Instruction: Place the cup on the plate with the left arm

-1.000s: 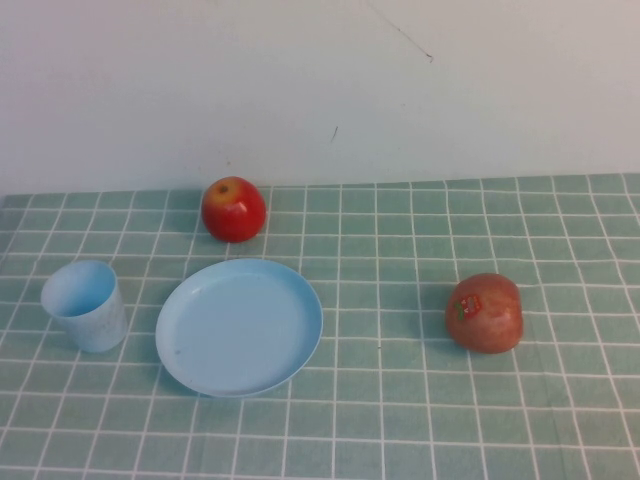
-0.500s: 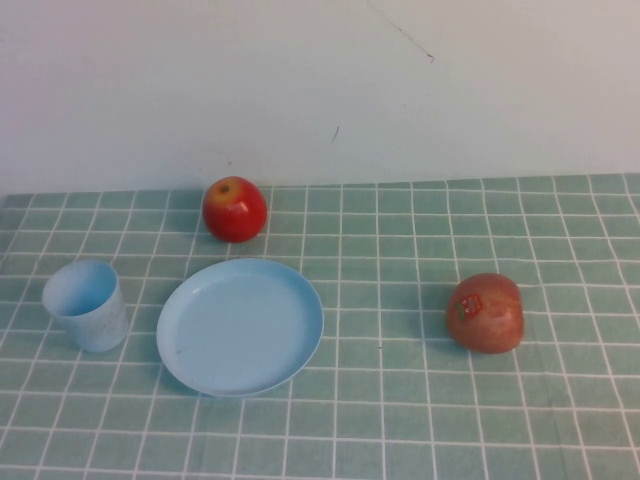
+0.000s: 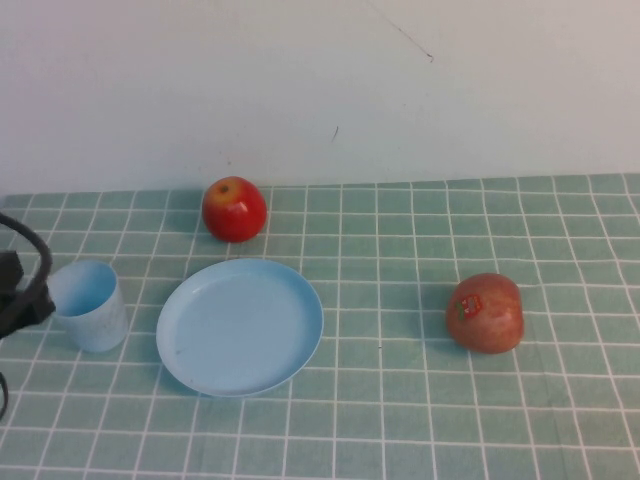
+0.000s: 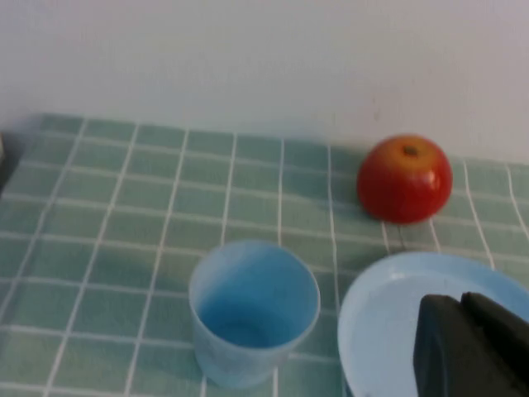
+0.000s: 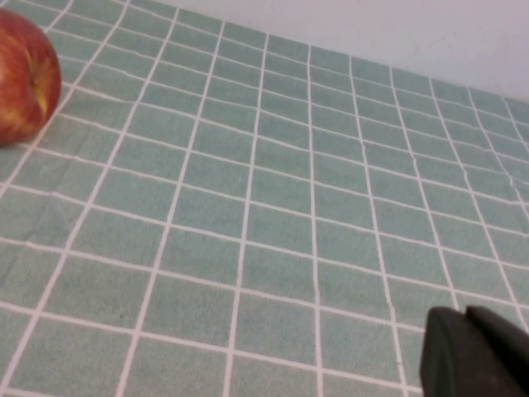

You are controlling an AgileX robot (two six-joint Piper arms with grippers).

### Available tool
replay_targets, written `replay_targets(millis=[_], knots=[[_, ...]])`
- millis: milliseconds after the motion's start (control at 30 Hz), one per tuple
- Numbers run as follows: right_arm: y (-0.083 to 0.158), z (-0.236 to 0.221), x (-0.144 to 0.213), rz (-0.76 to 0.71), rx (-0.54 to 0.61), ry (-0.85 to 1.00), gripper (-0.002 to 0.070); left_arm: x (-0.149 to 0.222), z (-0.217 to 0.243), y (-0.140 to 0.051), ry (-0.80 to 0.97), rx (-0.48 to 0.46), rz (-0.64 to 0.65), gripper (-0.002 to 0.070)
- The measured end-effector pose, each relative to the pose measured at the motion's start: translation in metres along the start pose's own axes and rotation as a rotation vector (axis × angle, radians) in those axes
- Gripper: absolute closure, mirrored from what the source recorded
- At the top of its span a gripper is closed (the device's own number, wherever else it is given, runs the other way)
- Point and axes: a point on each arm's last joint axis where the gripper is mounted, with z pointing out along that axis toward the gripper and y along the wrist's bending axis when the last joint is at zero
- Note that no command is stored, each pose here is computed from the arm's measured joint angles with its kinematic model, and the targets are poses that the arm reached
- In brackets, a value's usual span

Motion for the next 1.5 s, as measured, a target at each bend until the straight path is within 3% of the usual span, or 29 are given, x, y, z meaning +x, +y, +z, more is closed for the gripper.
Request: replay_targets(millis=[233,467,600,733,867,1167,1200,1267,1333,1400,1500], knots=[[0.000,0.000,0.000,0.000,0.000,0.000,0.0678,-0.001,0.037,0.004,0.290,-0.011,-0.060,0.0678],[0.000,0.000,0.000,0.000,0.000,0.000,0.0678,-0.032,0.088,0.040,0.528,-0.099,-0.168,0.0647],[0.000,0.000,0.000,0.000,0.000,0.000,0.0678,-0.045,0.112,0.055,0.587,-0.140,-0.164,0.0494],[0.000,0.000,0.000,0.000,0.000,0.000,0.0678,-0.047,0.135,0.062,0.646,-0.159,-0.169,0.0272],[0.000,0.000,0.000,0.000,0.000,0.000,0.0678,-0.042,0.161,0.070,0.712,-0.164,-0.166,0.0193],[0.000,0.000,0.000,0.000,0.000,0.000,0.0678,-0.007,0.210,0.093,0.869,-0.195,-0.136,0.0232],[0.000,0.000,0.000,0.000,0.000,0.000,0.0678,-0.003,0.213,0.094,0.878,-0.194,-0.145,0.0260],[0.000,0.000,0.000,0.000,0.000,0.000,0.0678,0.005,0.221,0.095,0.905,-0.173,-0.148,0.0428],[0.000,0.000,0.000,0.000,0.000,0.000,0.0678,0.010,0.225,0.095,0.916,-0.133,-0.134,0.0552],[0.000,0.000,0.000,0.000,0.000,0.000,0.0678,0.009,0.226,0.092,0.911,-0.108,-0.145,0.0615],[0.000,0.000,0.000,0.000,0.000,0.000,0.0678,-0.006,0.228,0.088,0.874,-0.074,-0.146,0.0640]])
